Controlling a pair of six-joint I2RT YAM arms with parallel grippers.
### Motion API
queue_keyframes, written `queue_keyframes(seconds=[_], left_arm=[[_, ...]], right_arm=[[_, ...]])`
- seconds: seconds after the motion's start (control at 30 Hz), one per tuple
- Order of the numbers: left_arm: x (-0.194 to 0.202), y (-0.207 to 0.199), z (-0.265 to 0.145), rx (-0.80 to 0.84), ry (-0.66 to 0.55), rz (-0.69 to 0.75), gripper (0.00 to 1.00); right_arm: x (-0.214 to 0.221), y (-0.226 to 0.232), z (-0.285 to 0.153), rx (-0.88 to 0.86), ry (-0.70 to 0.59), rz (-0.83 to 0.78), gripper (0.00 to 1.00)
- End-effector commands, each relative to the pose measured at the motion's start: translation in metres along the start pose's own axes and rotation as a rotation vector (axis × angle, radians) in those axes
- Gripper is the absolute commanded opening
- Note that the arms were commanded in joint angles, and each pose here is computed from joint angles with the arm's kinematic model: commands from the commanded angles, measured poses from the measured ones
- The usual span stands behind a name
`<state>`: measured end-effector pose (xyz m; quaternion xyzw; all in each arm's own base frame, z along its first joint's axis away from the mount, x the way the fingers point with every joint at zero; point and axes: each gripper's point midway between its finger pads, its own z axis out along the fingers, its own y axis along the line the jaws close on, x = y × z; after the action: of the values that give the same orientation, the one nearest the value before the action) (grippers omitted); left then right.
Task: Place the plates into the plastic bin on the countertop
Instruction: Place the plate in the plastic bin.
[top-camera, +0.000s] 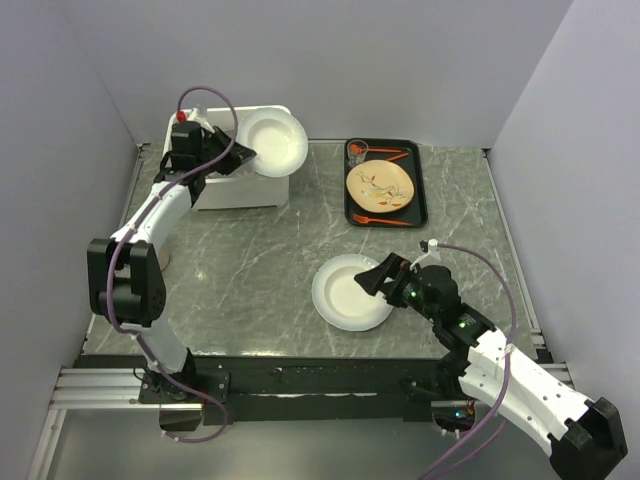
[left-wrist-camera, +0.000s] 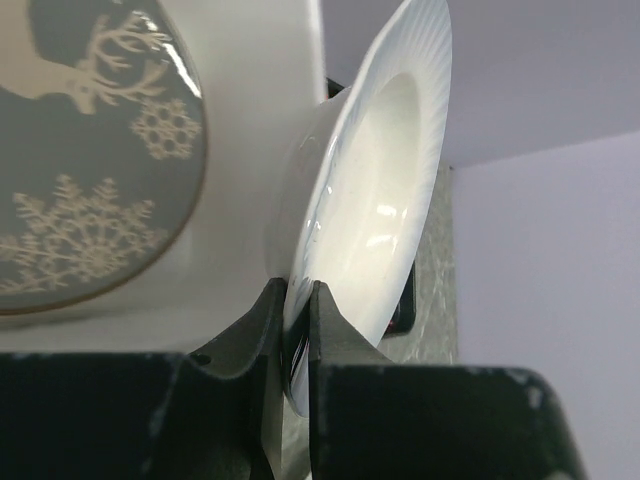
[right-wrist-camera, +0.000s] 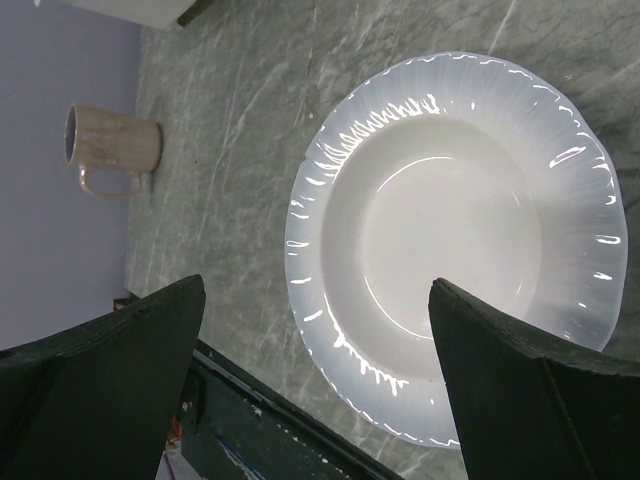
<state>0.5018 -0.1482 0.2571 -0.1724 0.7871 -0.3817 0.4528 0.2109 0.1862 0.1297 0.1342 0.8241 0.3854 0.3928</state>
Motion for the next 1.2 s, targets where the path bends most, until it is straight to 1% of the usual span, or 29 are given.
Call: queue_keyframes(seconds=[0.0, 0.2, 0.3, 0.33, 0.43, 0.6, 0.67, 0.83, 0.93, 0.97, 1.03, 1.07, 1.13, 1.17], left_arm=[[-0.050, -0.033, -0.003, 0.116, -0.111, -0.021, 0.01], [-0.074, -0.002, 0.005, 0.062, -0.139, -0.056, 0.01], [-0.079, 0.009, 0.010, 0.046, -0.137, -0.077, 0.01], [-0.089, 0.021, 0.007, 0.023, -0.156, -0.088, 0.01], [-0.095, 0.036, 0.009, -0.005, -0.166, -0.111, 0.01], [-0.095, 0.058, 0.016, -0.043, -0.166, -0.128, 0.01], [-0.090, 0.068, 0.022, -0.055, -0.138, -0.136, 0.01], [-0.088, 0.077, 0.025, -0.054, -0.127, -0.151, 0.02], [-0.088, 0.080, 0.025, -0.056, -0.127, -0.157, 0.08], [-0.086, 0.082, 0.025, -0.059, -0.124, -0.159, 0.13], [-0.087, 0.084, 0.025, -0.060, -0.122, -0.163, 0.17], [-0.087, 0.085, 0.025, -0.060, -0.123, -0.169, 0.22], [-0.084, 0.089, 0.025, -0.067, -0.118, -0.176, 0.29], [-0.083, 0.091, 0.025, -0.073, -0.116, -0.178, 0.36]], right_arm=[[-0.005, 0.008, -0.001, -0.035, -0.022, -0.019, 1.00], [-0.002, 0.007, 0.000, -0.043, -0.014, -0.018, 1.00], [0.000, 0.005, 0.000, -0.042, -0.011, -0.016, 1.00], [0.001, 0.005, 0.001, -0.042, -0.008, -0.016, 1.00], [0.003, 0.004, 0.002, -0.038, 0.001, -0.014, 1.00], [0.006, 0.002, 0.004, -0.031, 0.020, -0.018, 1.00], [0.008, 0.003, 0.004, -0.034, 0.029, -0.019, 1.00], [0.008, 0.003, 0.005, -0.032, 0.034, -0.019, 1.00], [0.008, 0.002, 0.005, -0.029, 0.035, -0.016, 1.00], [0.009, 0.002, 0.005, -0.028, 0.037, -0.015, 1.00], [0.010, 0.001, 0.005, -0.026, 0.042, -0.017, 1.00], [0.010, 0.001, 0.006, -0.025, 0.043, -0.017, 1.00], [0.010, 0.001, 0.006, -0.024, 0.046, -0.016, 1.00], [0.010, 0.001, 0.006, -0.024, 0.046, -0.017, 1.00]])
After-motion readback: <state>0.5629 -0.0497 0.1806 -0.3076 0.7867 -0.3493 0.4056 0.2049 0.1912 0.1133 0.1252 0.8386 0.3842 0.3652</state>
